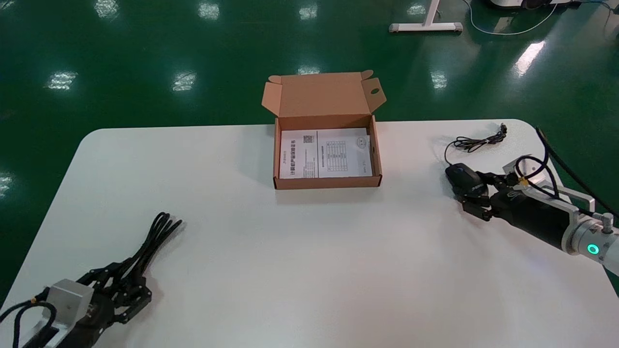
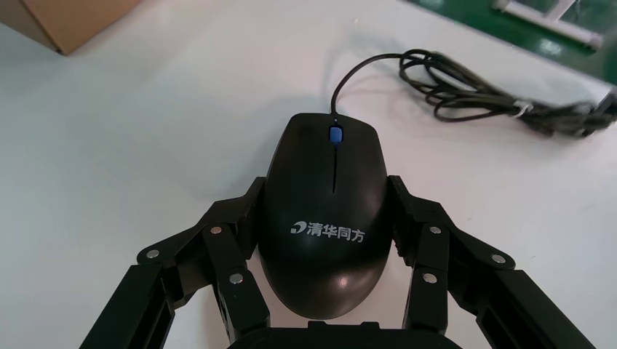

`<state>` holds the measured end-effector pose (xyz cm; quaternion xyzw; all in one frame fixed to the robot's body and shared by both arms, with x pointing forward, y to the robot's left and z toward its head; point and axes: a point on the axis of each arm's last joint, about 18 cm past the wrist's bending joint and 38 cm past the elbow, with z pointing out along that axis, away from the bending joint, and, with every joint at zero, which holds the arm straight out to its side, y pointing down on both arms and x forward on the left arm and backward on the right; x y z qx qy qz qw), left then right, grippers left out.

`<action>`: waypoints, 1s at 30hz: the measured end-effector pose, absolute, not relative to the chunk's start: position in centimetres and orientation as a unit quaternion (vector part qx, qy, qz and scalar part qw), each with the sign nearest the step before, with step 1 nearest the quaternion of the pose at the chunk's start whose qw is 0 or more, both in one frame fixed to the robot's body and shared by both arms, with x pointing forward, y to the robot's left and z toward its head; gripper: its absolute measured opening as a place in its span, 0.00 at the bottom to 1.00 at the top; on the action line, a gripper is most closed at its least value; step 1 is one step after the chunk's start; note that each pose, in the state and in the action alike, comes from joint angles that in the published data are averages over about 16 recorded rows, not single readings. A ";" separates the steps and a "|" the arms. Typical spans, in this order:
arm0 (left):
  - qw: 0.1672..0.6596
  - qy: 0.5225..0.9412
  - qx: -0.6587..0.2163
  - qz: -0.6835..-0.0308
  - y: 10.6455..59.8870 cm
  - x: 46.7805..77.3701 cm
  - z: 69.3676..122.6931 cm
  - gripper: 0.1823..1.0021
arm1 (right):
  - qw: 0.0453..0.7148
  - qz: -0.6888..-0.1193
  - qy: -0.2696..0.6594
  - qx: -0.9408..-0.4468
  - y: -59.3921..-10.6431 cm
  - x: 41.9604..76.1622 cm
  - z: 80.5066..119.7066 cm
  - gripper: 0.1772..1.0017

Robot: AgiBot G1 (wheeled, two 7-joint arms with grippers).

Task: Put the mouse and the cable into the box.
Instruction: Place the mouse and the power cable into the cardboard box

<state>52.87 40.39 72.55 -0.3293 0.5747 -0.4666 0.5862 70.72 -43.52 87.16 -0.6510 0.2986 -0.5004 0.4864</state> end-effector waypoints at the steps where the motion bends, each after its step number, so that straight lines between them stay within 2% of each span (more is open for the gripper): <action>1: 0.589 0.573 -0.325 -0.468 40.4 53.0 72.9 0.19 | 0.487 -0.505 0.297 -0.648 -43.6 70.8 87.6 0.50; 6: 0.607 0.563 -0.298 -0.475 40.2 53.6 75.0 0.12 | 0.488 -0.535 0.286 -0.627 -43.8 71.3 90.4 0.50; 13: 0.629 0.556 -0.257 -0.479 39.7 54.5 77.6 0.05 | 0.496 -0.585 0.266 -0.584 -44.0 71.8 96.5 0.50; 19: 0.646 0.556 -0.219 -0.474 39.4 55.2 79.8 0.04 | 0.513 -0.614 0.235 -0.552 -43.2 71.5 102.3 0.50; 24: 0.663 0.561 -0.183 -0.460 38.9 56.0 81.5 0.04 | 0.536 -0.617 0.200 -0.540 -41.6 71.0 105.9 0.50; 30: 0.685 0.554 -0.152 -0.448 37.7 57.6 83.3 0.04 | 0.562 -0.595 0.159 -0.553 -38.6 70.3 107.8 0.50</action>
